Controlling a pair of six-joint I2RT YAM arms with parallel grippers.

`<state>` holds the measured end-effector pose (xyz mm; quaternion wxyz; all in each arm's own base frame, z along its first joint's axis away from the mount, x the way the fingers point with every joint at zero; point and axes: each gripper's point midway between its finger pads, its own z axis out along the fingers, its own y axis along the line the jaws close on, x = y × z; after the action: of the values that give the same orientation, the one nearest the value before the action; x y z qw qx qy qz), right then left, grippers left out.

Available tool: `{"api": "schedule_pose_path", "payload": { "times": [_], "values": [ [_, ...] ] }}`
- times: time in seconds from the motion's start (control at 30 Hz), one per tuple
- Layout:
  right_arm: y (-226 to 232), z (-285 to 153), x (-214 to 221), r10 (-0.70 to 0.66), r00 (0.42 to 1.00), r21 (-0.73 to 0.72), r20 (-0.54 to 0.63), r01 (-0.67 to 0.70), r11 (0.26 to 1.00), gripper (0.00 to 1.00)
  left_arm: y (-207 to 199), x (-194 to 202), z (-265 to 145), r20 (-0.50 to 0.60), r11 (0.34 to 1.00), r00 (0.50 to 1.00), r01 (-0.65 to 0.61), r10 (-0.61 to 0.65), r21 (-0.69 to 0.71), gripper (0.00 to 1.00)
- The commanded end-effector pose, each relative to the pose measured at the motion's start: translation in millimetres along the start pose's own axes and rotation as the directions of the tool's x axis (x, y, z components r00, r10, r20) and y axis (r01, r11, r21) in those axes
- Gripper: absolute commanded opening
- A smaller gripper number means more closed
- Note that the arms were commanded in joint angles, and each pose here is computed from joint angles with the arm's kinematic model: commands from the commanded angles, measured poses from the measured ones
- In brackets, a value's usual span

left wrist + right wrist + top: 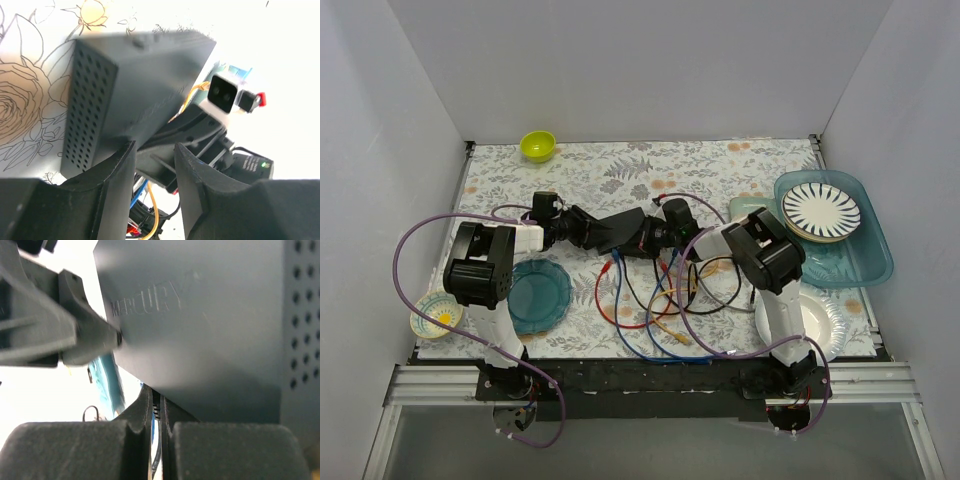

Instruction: Pull the plug from the switch port

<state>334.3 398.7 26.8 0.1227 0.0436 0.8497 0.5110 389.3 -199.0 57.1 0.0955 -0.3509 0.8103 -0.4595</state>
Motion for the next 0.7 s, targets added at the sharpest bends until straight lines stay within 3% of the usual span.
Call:
{"api": "schedule_pose_path", "payload": {
  "times": [0.0,0.17,0.43,0.67],
  "values": [
    [-47.5,-19.5,41.9,0.020,0.995,0.132,-0.100,-0.007,0.991,0.01,15.3,-2.7,1.4,0.025,0.999,0.999,0.026,-0.025,-0.043,0.37],
    [-52.0,-27.4,37.2,-0.008,0.996,0.154,-0.091,0.022,0.988,0.01,11.0,-2.8,0.4,0.026,0.999,1.000,0.016,-0.016,-0.028,0.37],
    [-46.5,-18.8,19.8,0.011,0.997,0.128,-0.076,-0.001,0.992,0.01,-3.2,30.2,-14.2,-0.028,0.998,0.999,-0.023,0.024,0.059,0.37],
    [-82.5,-66.4,2.4,-0.023,1.000,0.384,-0.006,0.024,0.923,0.01,-12.5,20.3,-15.2,0.003,0.997,0.999,-0.039,0.039,0.068,0.37]
  ]
}}
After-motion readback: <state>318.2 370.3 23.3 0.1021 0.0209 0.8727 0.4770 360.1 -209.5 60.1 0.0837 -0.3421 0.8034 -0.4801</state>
